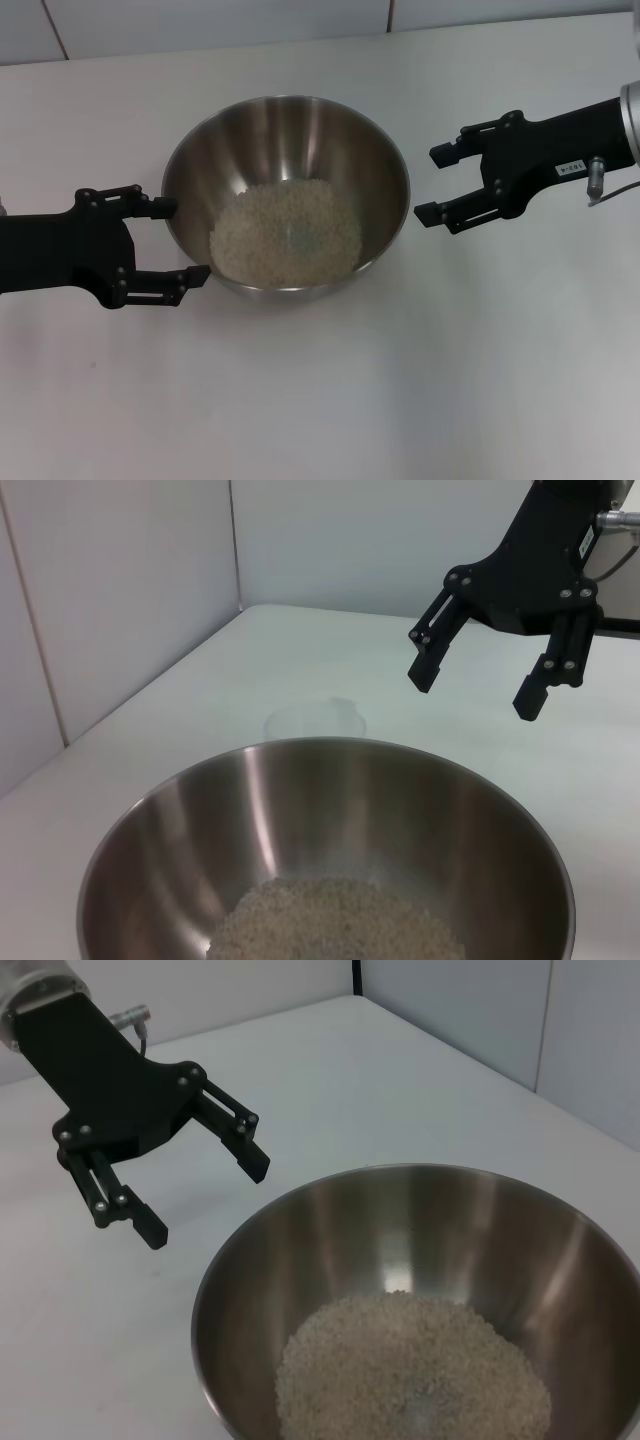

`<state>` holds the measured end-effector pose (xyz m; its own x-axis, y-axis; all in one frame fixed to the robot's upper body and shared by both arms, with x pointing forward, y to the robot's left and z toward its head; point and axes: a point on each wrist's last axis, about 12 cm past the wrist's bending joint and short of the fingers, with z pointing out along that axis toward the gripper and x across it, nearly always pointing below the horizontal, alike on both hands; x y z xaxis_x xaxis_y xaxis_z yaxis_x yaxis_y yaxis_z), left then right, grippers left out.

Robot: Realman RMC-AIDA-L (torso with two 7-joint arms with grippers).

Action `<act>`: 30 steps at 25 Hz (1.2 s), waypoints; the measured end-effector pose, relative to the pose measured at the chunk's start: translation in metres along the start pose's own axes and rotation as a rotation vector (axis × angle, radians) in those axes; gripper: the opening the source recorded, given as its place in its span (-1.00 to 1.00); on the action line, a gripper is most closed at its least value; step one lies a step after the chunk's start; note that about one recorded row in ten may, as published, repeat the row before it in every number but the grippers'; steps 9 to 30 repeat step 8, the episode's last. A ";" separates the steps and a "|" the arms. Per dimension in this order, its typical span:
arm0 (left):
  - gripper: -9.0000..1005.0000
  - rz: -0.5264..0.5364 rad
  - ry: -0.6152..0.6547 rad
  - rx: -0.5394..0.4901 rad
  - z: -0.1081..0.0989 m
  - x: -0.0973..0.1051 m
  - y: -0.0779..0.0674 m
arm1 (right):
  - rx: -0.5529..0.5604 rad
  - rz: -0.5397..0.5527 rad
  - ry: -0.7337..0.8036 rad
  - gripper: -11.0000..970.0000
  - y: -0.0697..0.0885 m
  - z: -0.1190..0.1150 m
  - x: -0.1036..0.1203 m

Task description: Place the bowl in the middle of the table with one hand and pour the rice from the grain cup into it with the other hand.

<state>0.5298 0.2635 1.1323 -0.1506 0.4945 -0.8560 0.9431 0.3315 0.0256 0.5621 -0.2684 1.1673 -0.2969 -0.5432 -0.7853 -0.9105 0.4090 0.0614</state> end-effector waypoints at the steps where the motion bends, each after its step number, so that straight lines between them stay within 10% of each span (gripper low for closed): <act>1: 0.73 0.000 0.000 -0.001 0.000 0.000 0.000 | 0.000 0.000 0.001 0.69 0.000 0.000 0.000; 30: 0.73 -0.001 0.001 -0.002 -0.001 0.001 0.000 | 0.005 0.003 0.000 0.69 0.000 0.001 0.002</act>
